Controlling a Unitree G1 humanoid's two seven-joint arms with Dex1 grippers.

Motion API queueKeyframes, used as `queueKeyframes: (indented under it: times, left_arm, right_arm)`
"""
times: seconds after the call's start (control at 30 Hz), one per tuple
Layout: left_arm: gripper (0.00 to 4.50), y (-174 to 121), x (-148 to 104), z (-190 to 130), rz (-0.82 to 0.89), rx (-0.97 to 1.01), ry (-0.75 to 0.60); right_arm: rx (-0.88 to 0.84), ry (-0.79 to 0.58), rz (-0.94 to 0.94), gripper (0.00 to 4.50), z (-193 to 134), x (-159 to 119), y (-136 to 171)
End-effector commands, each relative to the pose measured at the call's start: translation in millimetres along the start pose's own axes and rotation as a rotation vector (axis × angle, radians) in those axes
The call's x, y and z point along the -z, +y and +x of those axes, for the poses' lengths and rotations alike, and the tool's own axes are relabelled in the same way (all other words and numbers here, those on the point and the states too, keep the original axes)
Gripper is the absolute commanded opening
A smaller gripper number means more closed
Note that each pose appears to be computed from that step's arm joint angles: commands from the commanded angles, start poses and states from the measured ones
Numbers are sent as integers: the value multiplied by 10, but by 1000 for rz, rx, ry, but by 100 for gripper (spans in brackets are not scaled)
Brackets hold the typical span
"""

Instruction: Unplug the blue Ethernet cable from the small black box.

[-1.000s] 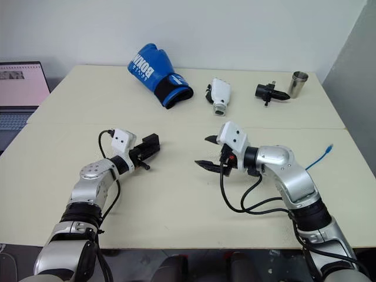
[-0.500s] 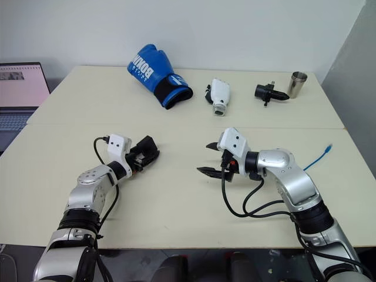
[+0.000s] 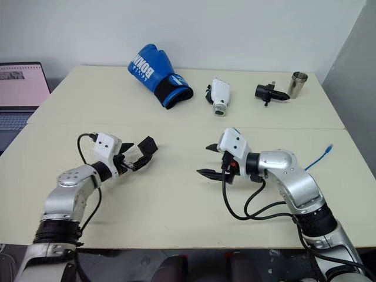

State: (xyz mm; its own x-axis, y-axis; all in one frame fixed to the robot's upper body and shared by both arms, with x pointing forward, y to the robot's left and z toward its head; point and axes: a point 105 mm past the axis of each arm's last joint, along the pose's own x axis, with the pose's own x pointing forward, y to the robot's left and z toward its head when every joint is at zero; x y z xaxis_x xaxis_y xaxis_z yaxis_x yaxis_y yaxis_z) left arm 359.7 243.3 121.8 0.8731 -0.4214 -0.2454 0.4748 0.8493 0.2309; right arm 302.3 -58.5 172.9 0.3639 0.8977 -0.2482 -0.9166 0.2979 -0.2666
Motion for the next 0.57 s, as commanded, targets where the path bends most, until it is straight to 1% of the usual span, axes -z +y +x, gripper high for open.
queueKeyframes:
  times: [0.03,0.13,0.23,0.33,0.43,0.57]
  left_arm:
    - [444,-2,-286,-172,108,62,-39]
    - [444,-17,-449,-283,133,132,-76]
    - [444,-28,-517,-367,187,232,-25]
    - [444,49,-613,-391,189,265,-6]
    - [444,105,-723,-381,176,281,-27]
    - [444,97,-764,-376,179,328,-28]
  right_arm:
    - [26,-43,20,389,-228,-138,-21]
    - [69,-54,35,389,-432,-169,-101]
    - [91,-43,44,389,-733,-204,-216]
    - [80,-4,54,389,-933,-204,-252]
    - [89,18,47,389,-1023,-214,-296]
    - [93,37,38,389,-1072,-214,-326]
